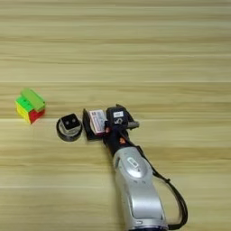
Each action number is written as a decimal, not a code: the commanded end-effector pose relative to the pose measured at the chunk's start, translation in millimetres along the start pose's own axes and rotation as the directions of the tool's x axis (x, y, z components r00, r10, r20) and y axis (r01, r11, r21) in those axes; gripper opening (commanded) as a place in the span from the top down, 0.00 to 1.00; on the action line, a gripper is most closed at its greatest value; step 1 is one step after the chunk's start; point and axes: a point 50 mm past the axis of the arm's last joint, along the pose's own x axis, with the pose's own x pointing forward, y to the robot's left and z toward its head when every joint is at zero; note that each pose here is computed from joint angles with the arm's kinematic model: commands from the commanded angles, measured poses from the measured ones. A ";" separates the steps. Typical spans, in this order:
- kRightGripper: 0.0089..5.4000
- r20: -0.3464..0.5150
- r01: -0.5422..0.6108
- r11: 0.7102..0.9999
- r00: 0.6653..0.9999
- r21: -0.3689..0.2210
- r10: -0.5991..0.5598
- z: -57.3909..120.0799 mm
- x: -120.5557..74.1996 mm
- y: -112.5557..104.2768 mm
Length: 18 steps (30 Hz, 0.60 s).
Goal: Move the objects on the table
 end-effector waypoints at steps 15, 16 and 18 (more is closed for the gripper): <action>0.00 0.283 -0.210 0.967 0.928 -0.146 0.244 74.8 25.3 32.6; 0.00 0.281 -0.231 0.962 0.923 -0.146 0.264 75.1 26.8 36.7; 0.00 0.275 -0.276 0.949 0.911 -0.151 0.308 75.3 29.4 45.7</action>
